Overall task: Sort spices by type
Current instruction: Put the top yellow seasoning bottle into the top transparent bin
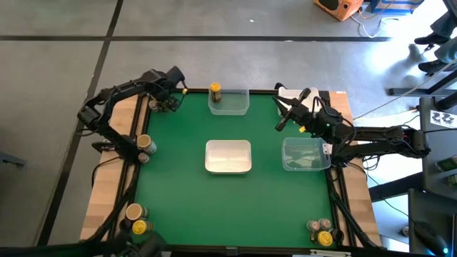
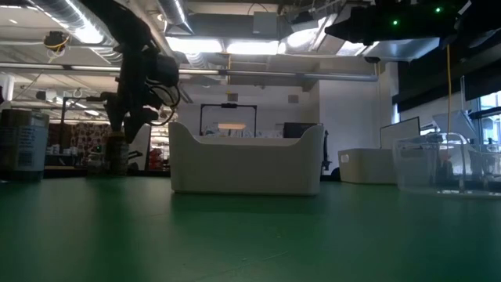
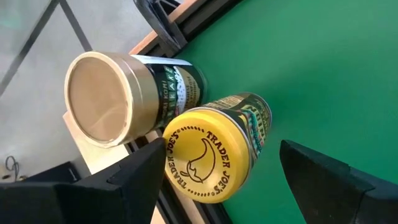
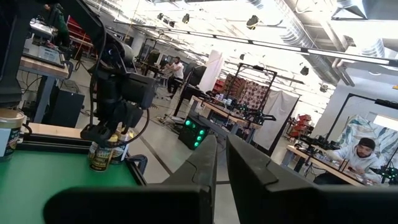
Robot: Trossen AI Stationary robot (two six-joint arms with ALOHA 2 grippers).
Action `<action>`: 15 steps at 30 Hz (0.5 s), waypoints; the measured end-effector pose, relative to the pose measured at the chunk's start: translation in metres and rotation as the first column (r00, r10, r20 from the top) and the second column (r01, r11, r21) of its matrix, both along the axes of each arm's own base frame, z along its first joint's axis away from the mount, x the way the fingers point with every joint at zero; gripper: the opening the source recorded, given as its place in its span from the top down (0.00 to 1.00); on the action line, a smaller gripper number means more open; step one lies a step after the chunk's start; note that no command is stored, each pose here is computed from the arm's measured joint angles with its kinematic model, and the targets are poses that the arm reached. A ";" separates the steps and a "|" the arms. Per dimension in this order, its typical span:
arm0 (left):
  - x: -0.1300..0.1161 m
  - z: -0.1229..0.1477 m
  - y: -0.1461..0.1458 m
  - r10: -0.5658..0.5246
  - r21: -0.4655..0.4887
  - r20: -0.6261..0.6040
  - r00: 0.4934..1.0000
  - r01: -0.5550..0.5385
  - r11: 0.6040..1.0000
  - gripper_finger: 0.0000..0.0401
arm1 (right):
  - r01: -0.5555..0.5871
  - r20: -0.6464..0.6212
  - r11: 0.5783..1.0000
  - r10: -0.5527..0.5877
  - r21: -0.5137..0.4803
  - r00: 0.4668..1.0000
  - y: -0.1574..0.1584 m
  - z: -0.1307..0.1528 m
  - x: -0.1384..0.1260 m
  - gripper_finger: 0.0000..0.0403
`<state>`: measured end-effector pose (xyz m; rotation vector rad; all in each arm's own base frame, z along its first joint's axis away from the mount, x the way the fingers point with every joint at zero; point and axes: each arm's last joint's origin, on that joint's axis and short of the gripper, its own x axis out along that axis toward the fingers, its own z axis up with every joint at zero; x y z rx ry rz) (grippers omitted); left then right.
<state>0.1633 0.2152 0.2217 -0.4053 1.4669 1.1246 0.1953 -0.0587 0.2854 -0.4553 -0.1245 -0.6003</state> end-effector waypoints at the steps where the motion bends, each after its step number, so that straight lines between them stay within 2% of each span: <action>1: 0.001 0.000 -0.001 -0.005 -0.001 -0.003 1.000 0.005 1.000 0.27 | 0.000 0.000 1.000 0.000 0.000 1.000 0.000 0.000 0.000 0.90; 8: 0.004 0.010 -0.009 -0.024 0.019 -0.002 1.000 0.024 1.000 0.27 | 0.000 0.000 1.000 0.000 0.000 1.000 0.000 0.000 0.000 0.90; 12: 0.000 0.030 -0.012 -0.015 0.092 0.037 0.999 0.012 0.996 0.27 | 0.000 0.000 1.000 0.000 0.000 1.000 0.000 0.000 0.000 0.90; 15: -0.005 0.033 -0.011 0.005 0.110 0.043 0.999 -0.010 0.994 0.27 | 0.000 0.000 1.000 0.000 0.000 1.000 0.000 0.000 0.000 0.90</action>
